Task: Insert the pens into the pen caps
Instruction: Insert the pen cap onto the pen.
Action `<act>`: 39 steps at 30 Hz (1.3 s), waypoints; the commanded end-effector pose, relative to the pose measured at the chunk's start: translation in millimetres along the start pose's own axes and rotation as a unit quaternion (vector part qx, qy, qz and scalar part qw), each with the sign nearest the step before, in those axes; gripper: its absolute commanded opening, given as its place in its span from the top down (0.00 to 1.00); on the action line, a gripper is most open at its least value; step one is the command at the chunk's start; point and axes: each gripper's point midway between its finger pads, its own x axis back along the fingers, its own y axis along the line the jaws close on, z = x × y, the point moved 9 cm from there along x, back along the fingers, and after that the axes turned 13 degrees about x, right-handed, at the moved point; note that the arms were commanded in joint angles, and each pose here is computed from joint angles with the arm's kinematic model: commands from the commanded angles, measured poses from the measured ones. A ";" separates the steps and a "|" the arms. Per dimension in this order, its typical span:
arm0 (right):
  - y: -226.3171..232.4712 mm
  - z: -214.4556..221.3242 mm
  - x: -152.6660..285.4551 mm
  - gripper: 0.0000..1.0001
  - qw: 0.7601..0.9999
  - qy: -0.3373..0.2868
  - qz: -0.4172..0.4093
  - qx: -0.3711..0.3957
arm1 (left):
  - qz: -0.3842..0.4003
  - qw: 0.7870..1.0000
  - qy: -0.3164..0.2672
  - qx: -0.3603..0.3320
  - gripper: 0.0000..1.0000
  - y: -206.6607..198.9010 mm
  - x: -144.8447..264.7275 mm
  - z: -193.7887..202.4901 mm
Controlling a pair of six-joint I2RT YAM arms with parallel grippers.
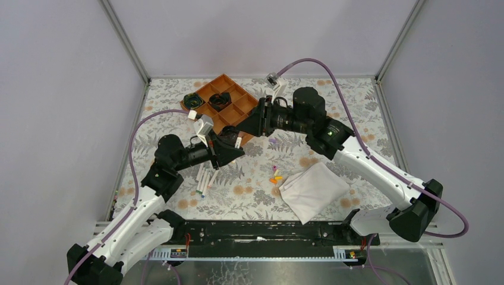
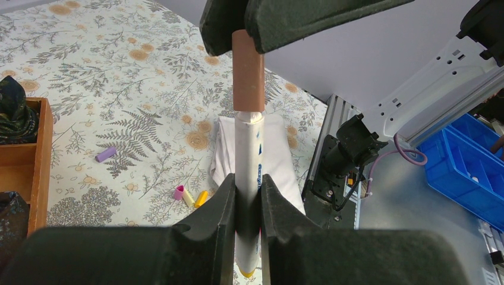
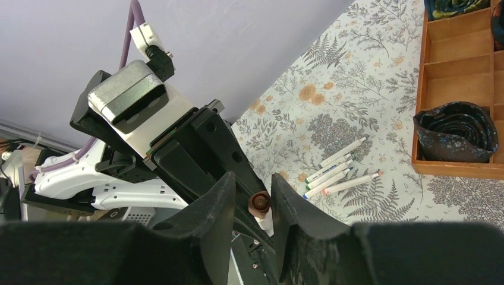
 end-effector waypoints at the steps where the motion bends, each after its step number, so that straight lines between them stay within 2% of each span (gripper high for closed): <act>1: 4.7 -10.8 -0.7 0.65 0.999 -0.022 -0.021 0.014 | 0.018 1.000 -0.011 -0.017 1.00 -7.4 -0.6 -8.2; 16: -1.1 1.3 -5.0 0.65 1.000 -0.003 -0.019 0.009 | 0.019 1.000 -0.012 -0.015 1.00 -7.5 -0.7 -8.4; 19: -1.9 4.0 -5.7 0.68 1.000 0.002 -0.021 0.010 | 0.020 1.000 -0.013 -0.014 1.00 -7.7 -0.6 -8.3; 23: -1.5 9.1 -6.1 0.79 0.999 0.013 -0.032 0.018 | 0.027 1.000 -0.013 -0.010 1.00 -8.4 -1.5 -8.1; 29: 6.7 17.7 -1.7 1.00 0.993 0.033 -0.106 0.043 | 0.052 0.999 -0.008 -0.010 1.00 -13.3 -1.6 -8.2; 39: 28.7 26.3 15.2 1.00 0.960 0.049 -0.266 0.073 | 0.135 0.991 0.014 0.001 1.00 -30.1 -1.4 -11.3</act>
